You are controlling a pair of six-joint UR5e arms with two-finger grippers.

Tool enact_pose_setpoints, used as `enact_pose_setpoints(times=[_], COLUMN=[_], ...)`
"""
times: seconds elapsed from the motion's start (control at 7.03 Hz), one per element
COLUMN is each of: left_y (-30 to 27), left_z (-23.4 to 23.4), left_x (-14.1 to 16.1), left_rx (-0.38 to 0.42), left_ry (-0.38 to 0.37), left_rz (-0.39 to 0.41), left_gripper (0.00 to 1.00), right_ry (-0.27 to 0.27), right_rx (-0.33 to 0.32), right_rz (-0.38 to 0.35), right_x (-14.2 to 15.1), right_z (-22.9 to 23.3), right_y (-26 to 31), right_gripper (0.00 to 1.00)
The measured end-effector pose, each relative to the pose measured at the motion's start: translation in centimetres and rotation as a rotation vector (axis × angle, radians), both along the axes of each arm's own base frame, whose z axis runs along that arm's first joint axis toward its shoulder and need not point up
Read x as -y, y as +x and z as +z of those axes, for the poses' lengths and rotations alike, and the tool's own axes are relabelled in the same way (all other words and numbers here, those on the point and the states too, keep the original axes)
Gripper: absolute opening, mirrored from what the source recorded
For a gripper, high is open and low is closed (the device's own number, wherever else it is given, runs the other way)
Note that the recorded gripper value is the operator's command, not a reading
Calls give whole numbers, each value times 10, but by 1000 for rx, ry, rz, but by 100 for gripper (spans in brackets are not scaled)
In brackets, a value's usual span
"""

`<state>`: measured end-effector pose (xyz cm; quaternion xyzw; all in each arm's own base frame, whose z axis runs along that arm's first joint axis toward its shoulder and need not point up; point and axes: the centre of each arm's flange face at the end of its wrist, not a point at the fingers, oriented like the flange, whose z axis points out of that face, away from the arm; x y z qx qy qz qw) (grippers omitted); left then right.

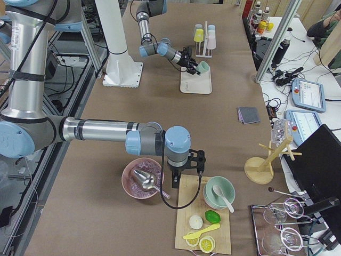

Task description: Pick up and place green cup on tray

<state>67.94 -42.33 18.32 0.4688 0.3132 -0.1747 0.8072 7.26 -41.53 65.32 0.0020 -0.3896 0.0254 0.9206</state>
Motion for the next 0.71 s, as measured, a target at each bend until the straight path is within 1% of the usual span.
enact_pose_setpoints(times=[0.14, 0.28, 0.43, 0.71], left_y=[4, 8, 11, 19], left_z=[9, 17, 20, 18], left_x=[3, 5, 5, -1], left_rx=[3, -16, -39, -55], left_ry=[15, 29, 39, 43], left_rz=[-20, -33, -36, -28], left_gripper=[23, 23, 23, 23], right_ry=[-5, -8, -9, -13], right_rx=[1, 2, 2, 0], right_rz=[-1, -2, -2, 1], right_x=[-5, -7, -7, -5], right_z=[3, 4, 5, 5], right_y=[0, 0, 0, 0], right_gripper=[100, 100, 100, 100])
